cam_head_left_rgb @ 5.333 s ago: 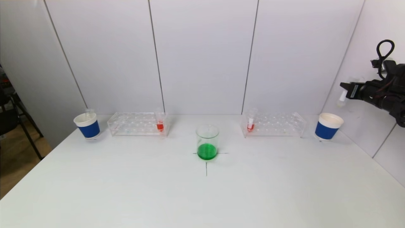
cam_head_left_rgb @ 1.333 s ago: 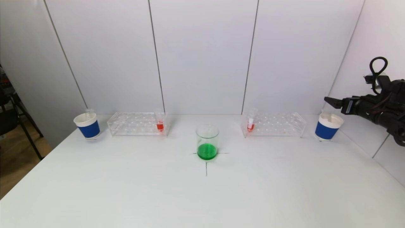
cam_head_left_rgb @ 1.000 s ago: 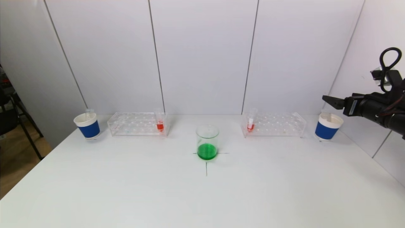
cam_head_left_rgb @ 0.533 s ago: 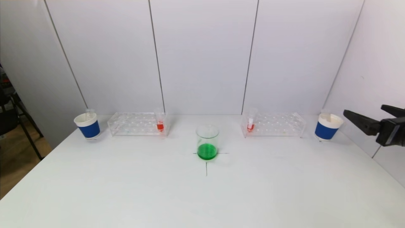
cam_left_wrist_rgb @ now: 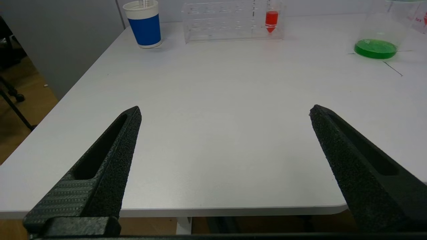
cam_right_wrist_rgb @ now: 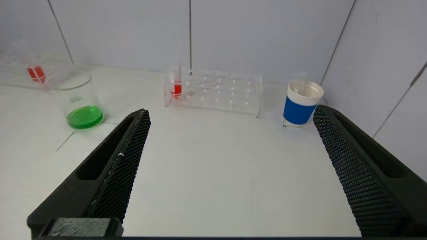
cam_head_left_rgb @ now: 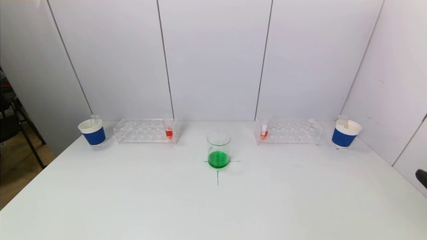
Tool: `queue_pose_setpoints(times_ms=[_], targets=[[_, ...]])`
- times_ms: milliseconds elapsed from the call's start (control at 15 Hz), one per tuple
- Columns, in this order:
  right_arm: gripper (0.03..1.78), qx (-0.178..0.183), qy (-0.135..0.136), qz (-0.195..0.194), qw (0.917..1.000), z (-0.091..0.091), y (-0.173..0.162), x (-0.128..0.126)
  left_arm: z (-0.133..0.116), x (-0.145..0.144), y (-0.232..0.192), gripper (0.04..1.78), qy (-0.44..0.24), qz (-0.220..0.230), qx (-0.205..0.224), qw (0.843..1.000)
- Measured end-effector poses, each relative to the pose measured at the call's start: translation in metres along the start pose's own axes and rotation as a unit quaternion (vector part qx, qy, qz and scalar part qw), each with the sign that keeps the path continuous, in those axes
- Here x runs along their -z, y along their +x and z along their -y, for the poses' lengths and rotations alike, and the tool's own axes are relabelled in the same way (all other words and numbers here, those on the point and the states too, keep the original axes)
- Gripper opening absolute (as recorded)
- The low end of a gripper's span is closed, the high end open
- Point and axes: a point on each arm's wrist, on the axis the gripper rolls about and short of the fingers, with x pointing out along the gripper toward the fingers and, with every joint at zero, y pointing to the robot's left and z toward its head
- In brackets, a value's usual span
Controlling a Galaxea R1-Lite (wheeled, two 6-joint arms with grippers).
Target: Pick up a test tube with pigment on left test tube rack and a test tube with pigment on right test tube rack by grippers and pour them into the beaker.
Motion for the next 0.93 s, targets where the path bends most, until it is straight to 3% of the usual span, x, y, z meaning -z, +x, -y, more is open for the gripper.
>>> queue_pose_setpoints(times_ms=[200,600,933], targets=[[1.77,-0.015,0.008,-0.017,0.9997,-0.008,-0.027,0.015,0.0,0.0,0.0,1.76,0.0,0.0,0.0,1.0],[1.77,-0.098,0.001,0.002,0.9951,-0.016,-0.042,0.022,0.0,0.0,0.0,1.76,0.0,0.0,0.0,1.0],[1.77,-0.089,0.005,0.0,0.996,-0.017,-0.046,0.03,0.0,0.0,0.0,1.76,0.0,0.0,0.0,1.0]])
